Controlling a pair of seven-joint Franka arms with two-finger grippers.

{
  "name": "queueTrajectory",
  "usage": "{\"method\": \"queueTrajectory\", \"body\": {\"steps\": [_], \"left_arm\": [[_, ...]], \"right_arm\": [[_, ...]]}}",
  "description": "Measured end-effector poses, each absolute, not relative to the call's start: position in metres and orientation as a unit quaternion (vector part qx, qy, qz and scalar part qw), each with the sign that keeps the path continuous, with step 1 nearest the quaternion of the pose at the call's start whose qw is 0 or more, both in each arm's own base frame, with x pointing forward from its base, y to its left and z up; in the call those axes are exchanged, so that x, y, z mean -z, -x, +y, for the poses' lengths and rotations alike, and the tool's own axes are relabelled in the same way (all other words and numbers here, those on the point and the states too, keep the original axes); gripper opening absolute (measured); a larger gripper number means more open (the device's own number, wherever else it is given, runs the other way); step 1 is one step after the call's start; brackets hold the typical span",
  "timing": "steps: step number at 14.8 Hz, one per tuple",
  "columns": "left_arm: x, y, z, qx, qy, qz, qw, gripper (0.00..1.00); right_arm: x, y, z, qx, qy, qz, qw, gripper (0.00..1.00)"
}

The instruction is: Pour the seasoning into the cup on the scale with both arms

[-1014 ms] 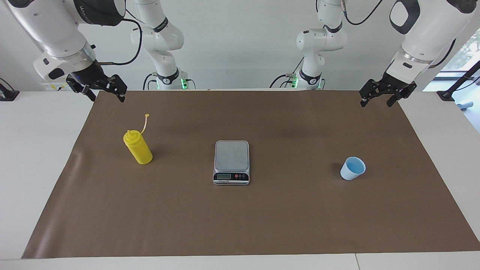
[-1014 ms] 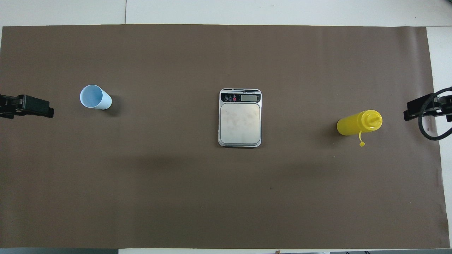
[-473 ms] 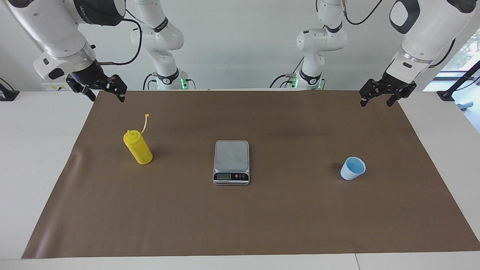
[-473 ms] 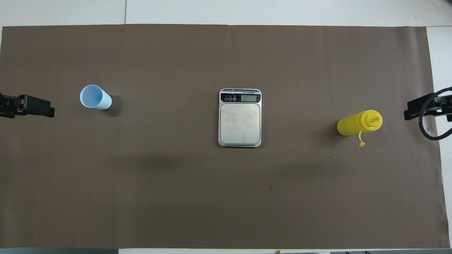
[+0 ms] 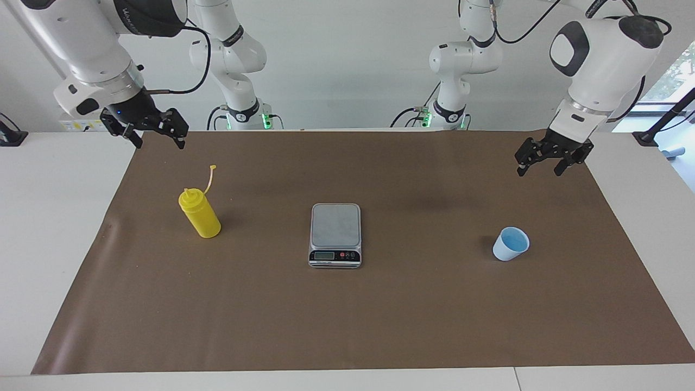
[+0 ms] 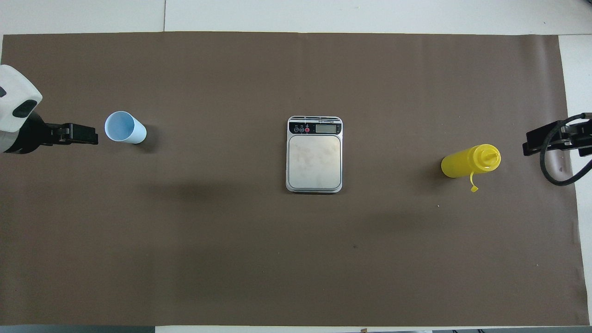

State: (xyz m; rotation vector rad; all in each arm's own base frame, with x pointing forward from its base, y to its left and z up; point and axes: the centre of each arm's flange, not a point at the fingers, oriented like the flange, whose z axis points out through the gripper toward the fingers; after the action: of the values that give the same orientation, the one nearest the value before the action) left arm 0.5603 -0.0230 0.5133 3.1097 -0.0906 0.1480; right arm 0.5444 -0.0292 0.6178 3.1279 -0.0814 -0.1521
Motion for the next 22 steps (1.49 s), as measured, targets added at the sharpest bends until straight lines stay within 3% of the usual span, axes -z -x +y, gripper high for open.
{"method": "queueTrajectory", "body": {"steps": [5,12,16,17,19,22], "left_arm": [[-0.447,-0.585,-0.023,-0.058,-0.998,-0.027,0.014,1.0],[-0.382,-0.613,0.02,-0.1,-0.995,0.009,0.011,1.0],[-0.349,-0.618,0.015,-0.1,-0.995,0.006,0.012,0.99],[-0.341,-0.617,0.011,-0.097,-0.995,0.003,0.013,0.9],[-0.333,-0.613,0.009,-0.091,-0.996,0.004,0.014,0.86],[-0.331,-0.612,0.013,-0.09,-0.996,0.008,0.013,0.46]], "right_arm": [[-0.618,-0.543,-0.046,0.049,-0.978,-0.202,0.0,1.0],[-0.607,-0.54,-0.079,0.099,-0.832,-0.539,-0.088,1.0],[-0.574,-0.535,-0.123,0.152,-0.729,-0.647,-0.162,1.0],[-0.562,-0.534,-0.134,0.165,-0.711,-0.66,-0.177,1.0],[-0.533,-0.534,-0.154,0.195,-0.672,-0.684,-0.206,1.0],[-0.489,-0.541,-0.178,0.23,-0.616,-0.719,-0.226,1.0]]}}
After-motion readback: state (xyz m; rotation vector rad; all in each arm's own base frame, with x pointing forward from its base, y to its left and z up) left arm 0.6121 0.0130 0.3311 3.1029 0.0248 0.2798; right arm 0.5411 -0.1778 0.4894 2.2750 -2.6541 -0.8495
